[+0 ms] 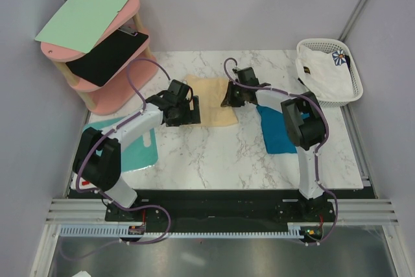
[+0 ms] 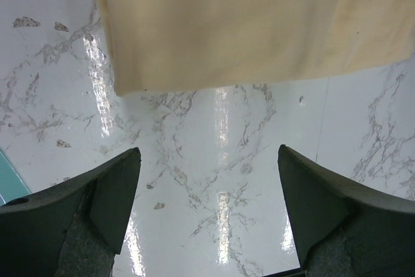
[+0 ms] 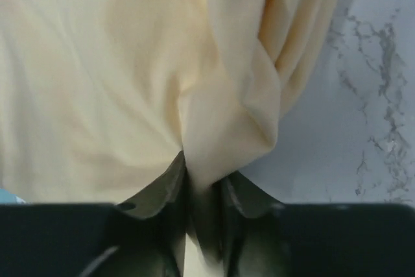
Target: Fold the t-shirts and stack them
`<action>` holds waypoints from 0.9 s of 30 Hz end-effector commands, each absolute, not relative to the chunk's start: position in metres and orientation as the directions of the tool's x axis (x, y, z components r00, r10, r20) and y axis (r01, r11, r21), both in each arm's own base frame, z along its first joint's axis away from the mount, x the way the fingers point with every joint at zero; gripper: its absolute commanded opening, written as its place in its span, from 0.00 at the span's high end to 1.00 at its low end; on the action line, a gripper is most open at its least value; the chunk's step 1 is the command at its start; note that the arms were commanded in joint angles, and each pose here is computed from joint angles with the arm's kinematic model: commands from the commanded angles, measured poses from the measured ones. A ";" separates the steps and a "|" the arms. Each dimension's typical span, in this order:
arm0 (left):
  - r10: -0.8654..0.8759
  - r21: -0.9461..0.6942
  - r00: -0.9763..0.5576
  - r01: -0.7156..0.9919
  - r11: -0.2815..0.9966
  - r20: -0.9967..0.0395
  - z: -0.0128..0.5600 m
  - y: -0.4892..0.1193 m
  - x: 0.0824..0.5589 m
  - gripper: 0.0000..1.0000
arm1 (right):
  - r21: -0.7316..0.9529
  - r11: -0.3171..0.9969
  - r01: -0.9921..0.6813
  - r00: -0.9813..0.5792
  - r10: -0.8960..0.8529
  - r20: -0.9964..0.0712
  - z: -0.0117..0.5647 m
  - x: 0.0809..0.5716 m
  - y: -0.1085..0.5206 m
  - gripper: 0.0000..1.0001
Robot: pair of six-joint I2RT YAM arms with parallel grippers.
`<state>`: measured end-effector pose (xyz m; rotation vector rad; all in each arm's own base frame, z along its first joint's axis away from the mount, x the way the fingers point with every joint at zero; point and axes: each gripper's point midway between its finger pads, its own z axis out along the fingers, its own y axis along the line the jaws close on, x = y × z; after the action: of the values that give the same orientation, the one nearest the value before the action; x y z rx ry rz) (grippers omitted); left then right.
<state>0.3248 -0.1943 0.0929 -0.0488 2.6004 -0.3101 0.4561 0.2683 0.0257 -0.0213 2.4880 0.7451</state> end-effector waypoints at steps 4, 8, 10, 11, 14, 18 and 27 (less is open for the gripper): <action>-0.083 -0.212 -0.823 0.046 0.976 -0.561 0.122 -0.186 0.330 0.07 | 0.286 0.932 -0.225 -0.918 -0.104 -0.383 -0.010 0.396 0.276 0.98; -0.093 -0.221 -0.804 0.048 0.974 -0.587 0.137 -0.184 0.330 0.07 | 0.215 0.949 -0.231 -0.906 -0.129 -0.404 0.016 0.378 0.256 1.00; -0.096 -0.223 -0.796 0.051 0.973 -0.598 0.144 -0.183 0.331 0.07 | 0.165 0.959 -0.229 -0.887 -0.136 -0.442 0.042 0.376 0.242 1.00; -0.095 -0.224 -0.793 0.053 0.973 -0.602 0.146 -0.183 0.331 0.07 | 0.127 0.967 -0.221 -0.880 -0.142 -0.452 0.048 0.376 0.232 1.00; -0.096 -0.227 -0.792 0.055 0.972 -0.603 0.148 -0.183 0.332 0.07 | 0.050 0.980 -0.192 -0.856 -0.143 -0.496 0.081 0.377 0.208 1.00; -0.096 -0.233 -0.801 0.056 0.971 -0.591 0.144 -0.185 0.331 0.07 | 0.013 0.988 -0.152 -0.844 -0.123 -0.522 0.111 0.376 0.182 1.00; -0.092 -0.237 -0.813 0.059 0.970 -0.575 0.138 -0.188 0.330 0.07 | -0.007 1.000 -0.021 -0.831 -0.021 -0.557 0.145 0.361 0.119 0.99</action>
<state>0.3219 -0.1863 0.1267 -0.0578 2.5374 -0.3217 0.3724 0.1491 0.1280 -0.0794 2.5743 0.0881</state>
